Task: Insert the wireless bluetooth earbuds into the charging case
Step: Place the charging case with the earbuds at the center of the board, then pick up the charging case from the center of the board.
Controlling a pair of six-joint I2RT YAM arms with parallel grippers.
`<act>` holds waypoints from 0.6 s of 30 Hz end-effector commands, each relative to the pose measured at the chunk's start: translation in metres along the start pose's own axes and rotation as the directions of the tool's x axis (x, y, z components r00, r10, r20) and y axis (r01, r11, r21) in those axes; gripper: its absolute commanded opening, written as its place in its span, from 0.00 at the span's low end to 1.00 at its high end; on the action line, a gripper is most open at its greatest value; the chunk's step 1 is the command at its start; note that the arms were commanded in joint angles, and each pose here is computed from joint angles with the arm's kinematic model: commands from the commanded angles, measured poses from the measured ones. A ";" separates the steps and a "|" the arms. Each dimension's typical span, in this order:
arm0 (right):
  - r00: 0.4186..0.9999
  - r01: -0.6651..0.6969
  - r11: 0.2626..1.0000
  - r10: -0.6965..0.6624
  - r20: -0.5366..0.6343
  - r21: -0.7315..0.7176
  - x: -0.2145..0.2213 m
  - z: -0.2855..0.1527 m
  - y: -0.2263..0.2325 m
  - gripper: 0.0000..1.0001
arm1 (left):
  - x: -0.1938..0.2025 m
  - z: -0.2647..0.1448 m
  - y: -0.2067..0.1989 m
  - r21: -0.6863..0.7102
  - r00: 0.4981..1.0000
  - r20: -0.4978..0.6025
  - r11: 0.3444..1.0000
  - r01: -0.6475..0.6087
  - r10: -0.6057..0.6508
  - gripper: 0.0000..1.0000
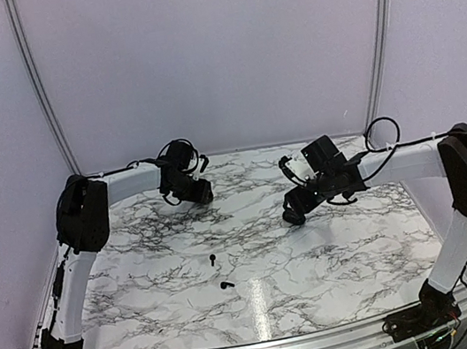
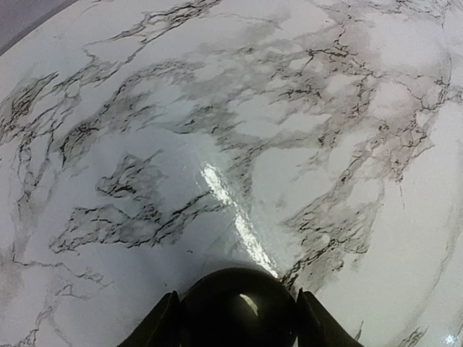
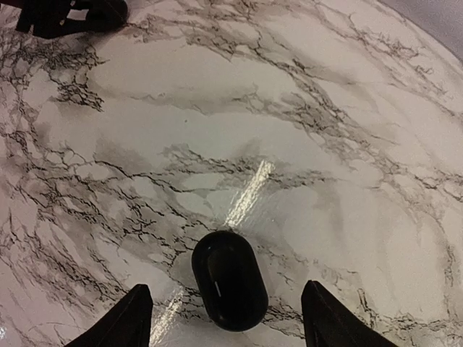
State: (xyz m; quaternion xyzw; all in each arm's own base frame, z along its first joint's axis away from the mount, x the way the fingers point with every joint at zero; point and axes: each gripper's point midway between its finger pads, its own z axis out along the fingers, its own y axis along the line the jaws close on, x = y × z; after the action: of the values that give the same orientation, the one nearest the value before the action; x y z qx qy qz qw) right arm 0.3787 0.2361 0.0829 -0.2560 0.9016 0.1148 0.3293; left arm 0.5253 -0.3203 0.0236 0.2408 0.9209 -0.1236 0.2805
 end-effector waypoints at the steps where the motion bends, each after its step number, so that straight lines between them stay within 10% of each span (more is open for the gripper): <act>1: 0.994 0.003 1.000 -0.002 0.112 -0.015 -0.036 -0.027 0.002 0.71 | 0.007 0.003 0.001 0.009 1.000 -0.031 1.000 -0.002 0.002 0.47; 18: 0.978 0.049 0.964 0.007 0.208 -0.261 -0.061 -0.065 0.047 0.71 | 0.053 -0.086 -0.057 0.122 0.965 0.098 0.960 -0.252 0.241 0.34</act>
State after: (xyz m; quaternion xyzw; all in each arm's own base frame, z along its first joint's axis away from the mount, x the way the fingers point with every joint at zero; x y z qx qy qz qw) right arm 0.3632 0.2605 0.1479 -0.2824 0.8584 0.2071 0.3748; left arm 0.4484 -0.2965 0.0320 0.3007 0.9071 -0.1343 0.2620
